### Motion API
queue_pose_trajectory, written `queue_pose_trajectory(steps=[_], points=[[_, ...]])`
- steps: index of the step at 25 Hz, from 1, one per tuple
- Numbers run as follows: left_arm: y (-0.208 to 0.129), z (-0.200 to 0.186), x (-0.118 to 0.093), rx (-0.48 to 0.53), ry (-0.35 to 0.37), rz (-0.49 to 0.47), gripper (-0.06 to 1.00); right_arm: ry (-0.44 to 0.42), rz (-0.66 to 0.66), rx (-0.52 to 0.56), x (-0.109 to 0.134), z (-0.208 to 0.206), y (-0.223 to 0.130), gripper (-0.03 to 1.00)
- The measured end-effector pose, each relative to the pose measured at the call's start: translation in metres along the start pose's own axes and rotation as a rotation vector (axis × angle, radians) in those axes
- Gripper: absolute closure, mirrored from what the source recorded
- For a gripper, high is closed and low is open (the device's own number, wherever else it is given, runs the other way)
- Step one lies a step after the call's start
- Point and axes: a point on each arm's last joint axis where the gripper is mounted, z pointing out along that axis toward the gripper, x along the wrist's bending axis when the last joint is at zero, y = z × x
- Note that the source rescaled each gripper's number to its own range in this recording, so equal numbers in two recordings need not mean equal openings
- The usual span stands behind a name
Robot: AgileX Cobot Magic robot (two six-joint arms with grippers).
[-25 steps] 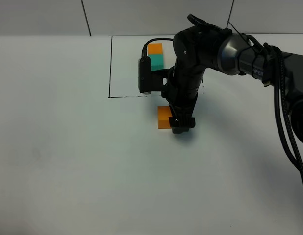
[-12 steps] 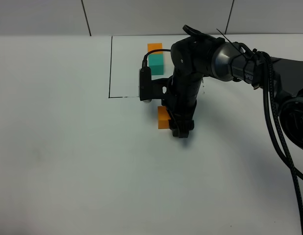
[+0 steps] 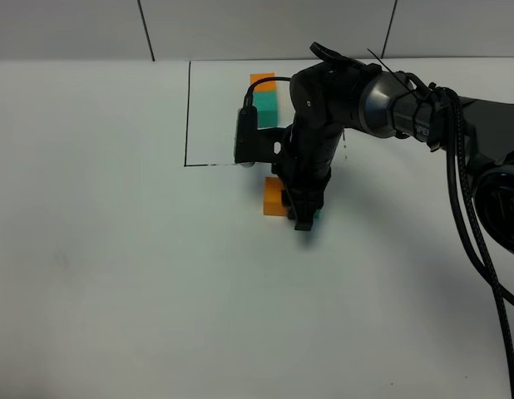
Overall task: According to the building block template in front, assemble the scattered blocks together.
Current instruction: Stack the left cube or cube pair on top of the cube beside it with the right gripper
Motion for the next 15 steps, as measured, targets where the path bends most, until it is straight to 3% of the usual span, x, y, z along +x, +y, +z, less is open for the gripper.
queue_pose_trajectory(steps=[2, 5, 8, 11, 15], points=[[0.0, 0.0, 0.0, 0.0, 0.0, 0.0, 0.27, -0.01, 0.109, -0.013, -0.002, -0.003, 0.002, 0.95], [0.0, 0.0, 0.0, 0.0, 0.0, 0.0, 0.27, -0.022, 0.408, -0.032, -0.007, -0.011, 0.007, 0.95], [0.0, 0.0, 0.0, 0.0, 0.0, 0.0, 0.27, -0.009, 0.839, -0.026, -0.005, -0.02, 0.01, 0.95], [0.0, 0.0, 0.0, 0.0, 0.0, 0.0, 0.27, 0.01, 1.172, 0.022, -0.001, -0.022, 0.007, 0.95], [0.0, 0.0, 0.0, 0.0, 0.0, 0.0, 0.27, -0.001, 1.347, 0.085, 0.004, -0.021, 0.006, 0.95]])
